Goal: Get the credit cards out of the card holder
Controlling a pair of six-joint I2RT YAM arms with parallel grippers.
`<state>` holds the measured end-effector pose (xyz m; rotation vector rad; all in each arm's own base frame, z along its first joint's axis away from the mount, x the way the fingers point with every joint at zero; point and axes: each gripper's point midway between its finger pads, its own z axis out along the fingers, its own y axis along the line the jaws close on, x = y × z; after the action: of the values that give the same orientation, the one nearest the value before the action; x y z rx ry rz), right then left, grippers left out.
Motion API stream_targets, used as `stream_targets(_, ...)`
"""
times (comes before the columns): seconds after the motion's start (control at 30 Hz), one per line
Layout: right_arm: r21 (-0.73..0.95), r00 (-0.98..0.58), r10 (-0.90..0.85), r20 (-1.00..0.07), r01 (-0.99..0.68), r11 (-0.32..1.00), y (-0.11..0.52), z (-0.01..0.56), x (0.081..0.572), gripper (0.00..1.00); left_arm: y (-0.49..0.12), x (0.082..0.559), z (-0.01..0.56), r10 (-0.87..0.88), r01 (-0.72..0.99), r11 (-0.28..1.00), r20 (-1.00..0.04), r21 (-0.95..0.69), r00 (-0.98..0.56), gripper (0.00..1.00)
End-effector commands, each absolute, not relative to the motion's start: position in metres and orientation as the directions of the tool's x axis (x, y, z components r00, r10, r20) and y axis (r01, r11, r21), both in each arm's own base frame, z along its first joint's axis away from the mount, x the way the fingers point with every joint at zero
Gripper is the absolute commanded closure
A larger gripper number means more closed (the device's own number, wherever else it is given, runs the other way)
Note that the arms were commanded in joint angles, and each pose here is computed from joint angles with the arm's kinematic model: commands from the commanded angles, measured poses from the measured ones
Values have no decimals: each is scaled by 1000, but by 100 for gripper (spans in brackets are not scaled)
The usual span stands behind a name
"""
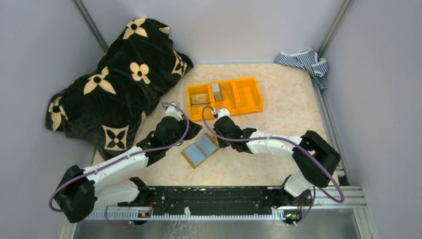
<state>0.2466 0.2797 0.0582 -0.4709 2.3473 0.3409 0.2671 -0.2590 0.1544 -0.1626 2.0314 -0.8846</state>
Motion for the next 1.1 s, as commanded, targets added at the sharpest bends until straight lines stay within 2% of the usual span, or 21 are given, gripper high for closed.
stream_targets(0.0,187,-638,-183,-748,-467,864,299,84,252,100,-239,242,130,-465,83,741,-598,-667,-653,82)
stream_targets(0.33,201,-649,-200,-734,-489,849,306,77,249,100,-226,181,49,-400,-60,800,-457,-597,-795,83)
stream_targets(1.07,164,-681,-269,-681,-500,850,300,42,242,100,-193,155,12,-396,-164,855,-415,-491,-820,84)
